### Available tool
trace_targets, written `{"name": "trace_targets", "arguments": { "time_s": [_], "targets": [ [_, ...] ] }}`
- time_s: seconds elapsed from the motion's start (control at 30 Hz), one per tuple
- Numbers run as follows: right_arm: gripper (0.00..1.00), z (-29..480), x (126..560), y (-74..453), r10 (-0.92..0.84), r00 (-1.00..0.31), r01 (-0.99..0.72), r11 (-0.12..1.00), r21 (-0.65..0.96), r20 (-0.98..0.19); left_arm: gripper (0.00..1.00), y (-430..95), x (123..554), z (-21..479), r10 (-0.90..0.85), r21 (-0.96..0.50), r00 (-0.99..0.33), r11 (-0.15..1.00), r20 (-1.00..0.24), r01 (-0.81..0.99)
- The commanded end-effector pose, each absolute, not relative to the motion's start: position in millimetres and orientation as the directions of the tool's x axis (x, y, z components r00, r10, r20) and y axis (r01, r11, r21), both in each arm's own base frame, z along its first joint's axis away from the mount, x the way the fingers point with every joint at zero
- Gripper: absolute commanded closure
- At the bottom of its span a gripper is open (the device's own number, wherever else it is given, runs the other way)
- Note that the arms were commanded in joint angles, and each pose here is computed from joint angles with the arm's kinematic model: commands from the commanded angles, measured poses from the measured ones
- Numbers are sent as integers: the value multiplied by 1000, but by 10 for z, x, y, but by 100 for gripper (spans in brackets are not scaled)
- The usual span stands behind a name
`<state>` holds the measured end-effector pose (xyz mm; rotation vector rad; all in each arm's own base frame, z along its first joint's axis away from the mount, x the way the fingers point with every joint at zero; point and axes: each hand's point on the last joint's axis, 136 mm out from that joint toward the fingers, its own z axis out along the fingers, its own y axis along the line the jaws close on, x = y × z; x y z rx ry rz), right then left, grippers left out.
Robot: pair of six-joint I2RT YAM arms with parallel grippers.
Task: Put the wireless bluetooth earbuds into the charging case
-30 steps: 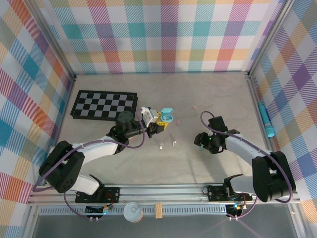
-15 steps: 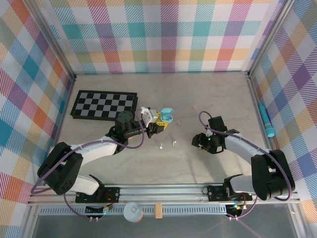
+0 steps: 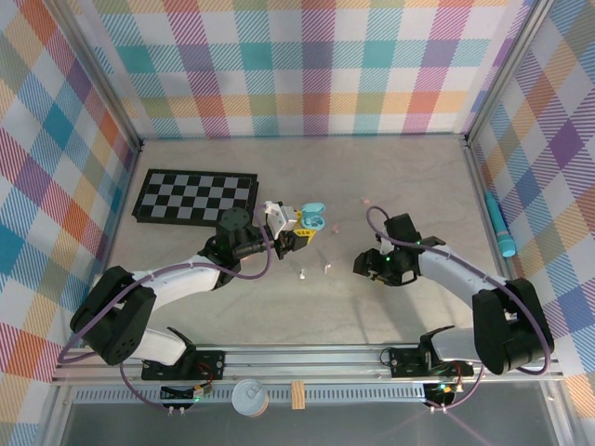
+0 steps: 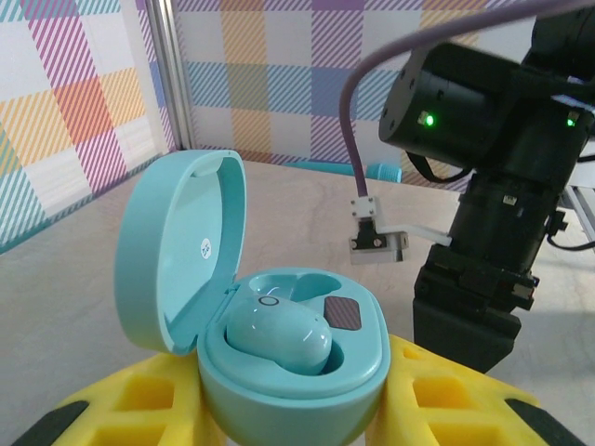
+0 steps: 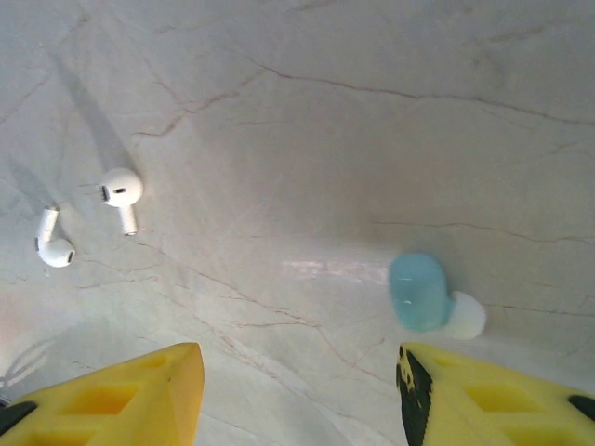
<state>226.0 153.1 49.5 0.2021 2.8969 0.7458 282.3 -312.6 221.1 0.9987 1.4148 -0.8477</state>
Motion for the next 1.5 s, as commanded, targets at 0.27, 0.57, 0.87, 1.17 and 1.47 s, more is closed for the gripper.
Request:
{"name": "trace_targets", "arguments": {
  "time_s": [0.27, 0.57, 0.87, 1.17, 1.47],
  "targets": [
    [43, 710, 2352, 1239, 26, -989, 11, 994, 108, -143, 75, -2731, 2874, 2189, 99, 60, 10, 513, -995, 856],
    [45, 584, 2410, 1190, -115, -988, -83, 961, -262, -108, 75, -2382, 2965, 2213, 89, 53, -1, 607, -996, 793],
    [53, 502, 2425, 1214, -232, -972, -189, 865, -465, -36, 75, -2188, 3034, 2294, 78, 58, 8, 669, -997, 741],
    [60, 351, 2420, 1269, -271, -962, -237, 828, -508, 7, 75, -2084, 3099, 2344, 74, 61, 13, 712, -997, 699],
    [67, 244, 2370, 1261, -282, -959, -260, 814, -519, 38, 76, -1974, 3172, 2366, 66, 60, 15, 764, -998, 642]
  ]
}}
